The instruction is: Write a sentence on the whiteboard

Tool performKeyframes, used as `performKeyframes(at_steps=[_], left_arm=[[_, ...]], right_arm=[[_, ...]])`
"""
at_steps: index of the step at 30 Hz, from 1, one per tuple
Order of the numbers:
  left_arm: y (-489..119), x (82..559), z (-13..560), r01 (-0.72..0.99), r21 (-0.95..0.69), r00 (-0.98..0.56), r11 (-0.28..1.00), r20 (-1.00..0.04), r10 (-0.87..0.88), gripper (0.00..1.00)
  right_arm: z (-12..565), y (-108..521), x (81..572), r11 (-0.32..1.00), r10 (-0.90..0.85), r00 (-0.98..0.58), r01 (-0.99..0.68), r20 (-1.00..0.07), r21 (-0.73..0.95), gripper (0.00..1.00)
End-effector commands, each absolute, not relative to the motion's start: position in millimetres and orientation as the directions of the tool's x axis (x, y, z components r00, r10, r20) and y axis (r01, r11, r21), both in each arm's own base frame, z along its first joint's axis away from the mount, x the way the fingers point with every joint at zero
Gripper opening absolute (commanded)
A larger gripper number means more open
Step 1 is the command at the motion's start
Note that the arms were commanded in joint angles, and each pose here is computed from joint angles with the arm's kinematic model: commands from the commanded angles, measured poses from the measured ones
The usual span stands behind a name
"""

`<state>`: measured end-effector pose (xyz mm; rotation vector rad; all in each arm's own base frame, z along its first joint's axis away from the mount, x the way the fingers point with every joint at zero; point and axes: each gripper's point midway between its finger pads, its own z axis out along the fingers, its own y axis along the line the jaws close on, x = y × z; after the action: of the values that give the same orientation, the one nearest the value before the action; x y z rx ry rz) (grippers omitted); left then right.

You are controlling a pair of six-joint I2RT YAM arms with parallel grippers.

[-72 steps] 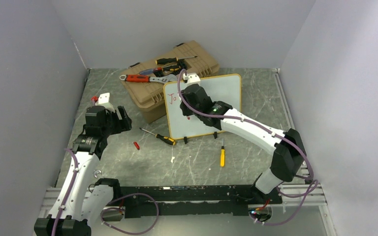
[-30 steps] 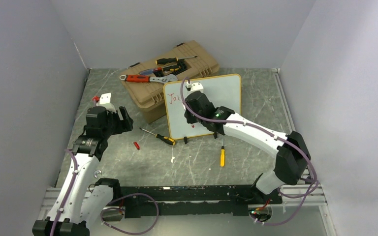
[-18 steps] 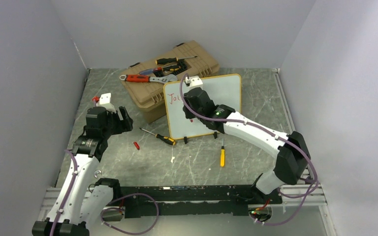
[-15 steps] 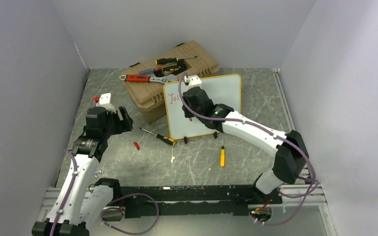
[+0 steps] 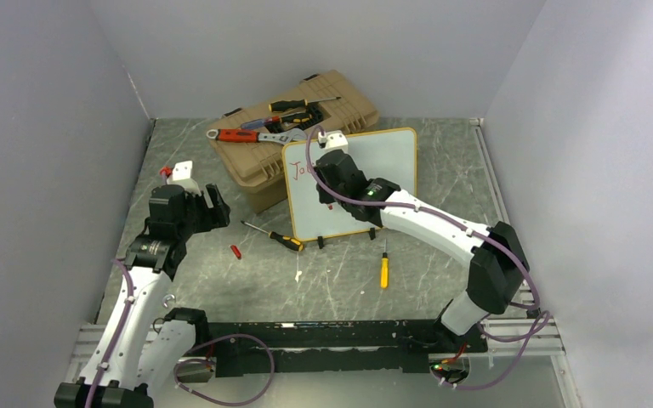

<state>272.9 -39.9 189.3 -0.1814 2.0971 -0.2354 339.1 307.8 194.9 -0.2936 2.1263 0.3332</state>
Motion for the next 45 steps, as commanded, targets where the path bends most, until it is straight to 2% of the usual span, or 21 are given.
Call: performKeyframes(at_steps=[1, 29, 45], left_arm=[[-40.0, 274.2, 191.6, -0.022, -0.225, -0.498, 0.974, -0.842, -0.206, 0.80], [-47.6, 273.5, 190.7, 0.004, -0.225, -0.507, 0.974, -0.840, -0.192, 0.80], [-47.5, 272.7, 192.2, 0.002, -0.220, -0.500, 0.976, -0.845, -0.189, 0.80]], right_arm=[[195.7, 304.1, 341.7, 0.944, -0.058, -0.549, -0.301, -0.834, 0.132, 0.00], [153.4, 319.0, 306.0, 0.910, -0.123, -0.642, -0.377, -0.757, 0.172, 0.00], [170.2, 340.1, 296.0, 0.872, -0.152, -0.602, -0.455, -0.784, 0.180, 0.00]])
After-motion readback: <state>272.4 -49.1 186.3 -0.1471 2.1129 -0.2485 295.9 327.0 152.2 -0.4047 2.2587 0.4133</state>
